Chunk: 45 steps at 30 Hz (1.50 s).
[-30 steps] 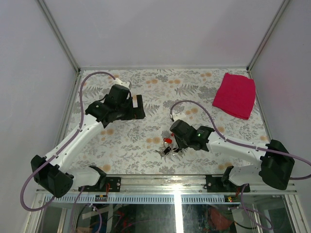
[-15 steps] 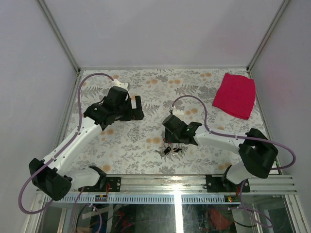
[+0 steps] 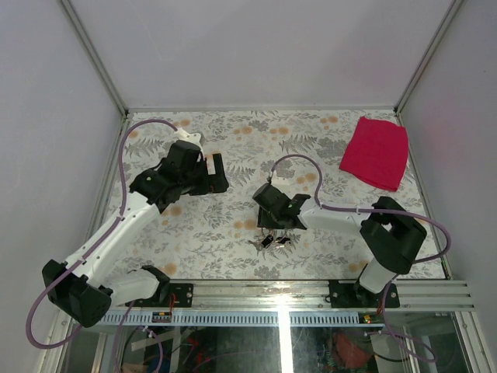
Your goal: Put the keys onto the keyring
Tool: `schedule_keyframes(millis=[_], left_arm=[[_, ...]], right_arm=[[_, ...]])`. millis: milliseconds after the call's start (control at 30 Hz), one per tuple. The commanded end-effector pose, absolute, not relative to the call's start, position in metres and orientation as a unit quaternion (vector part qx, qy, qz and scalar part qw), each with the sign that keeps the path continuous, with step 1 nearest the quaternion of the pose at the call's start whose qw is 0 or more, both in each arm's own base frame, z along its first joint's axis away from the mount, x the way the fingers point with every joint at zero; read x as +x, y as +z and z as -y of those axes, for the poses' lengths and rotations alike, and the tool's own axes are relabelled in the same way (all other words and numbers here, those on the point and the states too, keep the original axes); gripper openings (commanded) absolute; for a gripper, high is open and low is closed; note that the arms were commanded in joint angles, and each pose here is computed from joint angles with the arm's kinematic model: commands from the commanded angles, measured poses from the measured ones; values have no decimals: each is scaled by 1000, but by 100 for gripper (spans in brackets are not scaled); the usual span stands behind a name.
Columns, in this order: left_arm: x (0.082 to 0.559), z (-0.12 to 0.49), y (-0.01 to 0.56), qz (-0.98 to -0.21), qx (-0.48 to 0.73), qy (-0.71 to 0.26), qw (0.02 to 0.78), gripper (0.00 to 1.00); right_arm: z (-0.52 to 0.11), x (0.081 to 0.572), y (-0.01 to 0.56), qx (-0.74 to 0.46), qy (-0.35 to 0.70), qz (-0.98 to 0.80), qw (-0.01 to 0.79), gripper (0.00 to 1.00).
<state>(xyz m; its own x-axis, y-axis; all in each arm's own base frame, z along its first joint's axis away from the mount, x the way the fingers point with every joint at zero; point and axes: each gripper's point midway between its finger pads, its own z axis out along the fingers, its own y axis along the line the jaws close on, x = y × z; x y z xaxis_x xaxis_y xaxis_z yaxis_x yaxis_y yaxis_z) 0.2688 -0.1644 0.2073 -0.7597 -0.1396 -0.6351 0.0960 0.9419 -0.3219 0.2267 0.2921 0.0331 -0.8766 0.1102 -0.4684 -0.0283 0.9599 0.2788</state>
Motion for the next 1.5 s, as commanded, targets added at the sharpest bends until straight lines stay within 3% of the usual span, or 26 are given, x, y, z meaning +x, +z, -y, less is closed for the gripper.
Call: schedule_keyframes(millis=[0,867,1467], left_arm=[[279,170,224,-904,-22,-195,378,100],[278,172,217,-909,-21,-198,366,100],[278,149,219,-903,-62,-166,390,100]], right_arm=[[-307,245,36,39,149,-953,262,44],[-316,223,10,-10,151,-967,204,26],[-292,223,-17,-110,-59,-965,230,26]])
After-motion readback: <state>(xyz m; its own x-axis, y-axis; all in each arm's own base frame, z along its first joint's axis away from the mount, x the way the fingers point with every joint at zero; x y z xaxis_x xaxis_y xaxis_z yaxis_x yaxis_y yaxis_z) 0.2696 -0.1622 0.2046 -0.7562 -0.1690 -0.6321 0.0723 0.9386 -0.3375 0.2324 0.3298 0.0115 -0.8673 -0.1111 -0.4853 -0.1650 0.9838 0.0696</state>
